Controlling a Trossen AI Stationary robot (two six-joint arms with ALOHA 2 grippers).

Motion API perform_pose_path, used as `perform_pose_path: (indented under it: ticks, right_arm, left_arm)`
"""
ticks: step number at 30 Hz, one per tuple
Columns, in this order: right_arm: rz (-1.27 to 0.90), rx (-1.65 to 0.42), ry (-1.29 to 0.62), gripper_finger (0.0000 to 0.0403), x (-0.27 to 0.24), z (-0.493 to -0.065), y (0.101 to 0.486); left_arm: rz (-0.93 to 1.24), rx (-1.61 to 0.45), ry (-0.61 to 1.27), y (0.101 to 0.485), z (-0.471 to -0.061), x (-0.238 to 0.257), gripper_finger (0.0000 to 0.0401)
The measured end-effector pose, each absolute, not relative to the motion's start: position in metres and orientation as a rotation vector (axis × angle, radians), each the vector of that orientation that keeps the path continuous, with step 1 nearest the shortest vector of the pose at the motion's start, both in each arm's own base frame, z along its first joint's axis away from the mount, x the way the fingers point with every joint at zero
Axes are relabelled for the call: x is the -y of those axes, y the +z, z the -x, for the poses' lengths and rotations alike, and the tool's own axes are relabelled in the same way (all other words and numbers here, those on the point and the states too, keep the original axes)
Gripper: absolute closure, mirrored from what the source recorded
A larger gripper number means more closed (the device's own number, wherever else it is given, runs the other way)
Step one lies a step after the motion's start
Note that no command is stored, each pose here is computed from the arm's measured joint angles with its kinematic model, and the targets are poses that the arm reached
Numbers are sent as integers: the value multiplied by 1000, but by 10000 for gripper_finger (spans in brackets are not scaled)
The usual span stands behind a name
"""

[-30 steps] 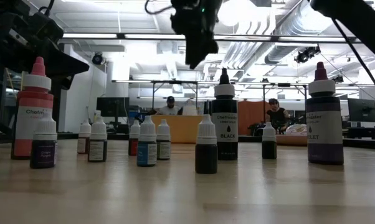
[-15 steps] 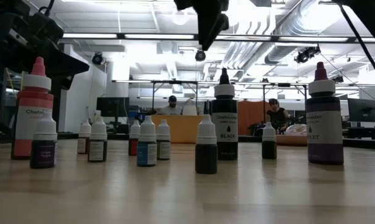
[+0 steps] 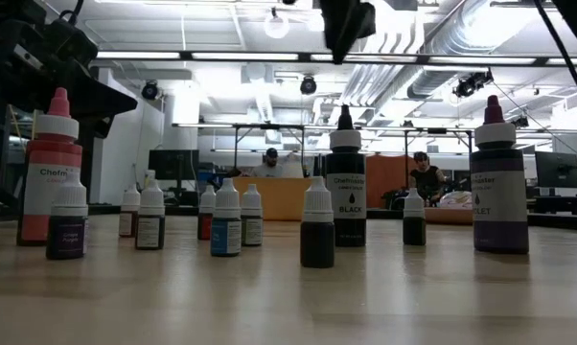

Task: Pick & Place food coloring
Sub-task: Put the small green food coloring bottle into the yellow bin

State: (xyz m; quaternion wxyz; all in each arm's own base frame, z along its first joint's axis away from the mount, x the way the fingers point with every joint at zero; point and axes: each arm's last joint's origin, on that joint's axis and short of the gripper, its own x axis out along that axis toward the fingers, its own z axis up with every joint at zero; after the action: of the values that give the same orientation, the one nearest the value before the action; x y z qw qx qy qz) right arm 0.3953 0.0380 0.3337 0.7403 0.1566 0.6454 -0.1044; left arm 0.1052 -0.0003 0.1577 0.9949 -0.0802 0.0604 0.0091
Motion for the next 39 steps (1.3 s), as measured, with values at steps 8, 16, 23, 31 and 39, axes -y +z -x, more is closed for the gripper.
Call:
perform_pose_path:
  ticks: [8,16,23,31,39]
  right_arm:
    - [-336,-1416,-326,261,-51,-342,331]
    - [-410,-1331,-178,260,-73,-300,297]
    - [-317,-1245,2,260,-87,-281,266]
    - [-227,-1191,42,261,-86,-290,251]
    - [-329,-1225,23,260,-78,-314,240]
  left_arm:
    - [161,-121,18,158,-105,0,400]
    - [161,-121,18,158,-105,0,400]
    - [161,-121,18,158,-105,0,400]
    - [161,-121,18,158,-105,0,400]
    - [161,-121,17,158,-105,0,400]
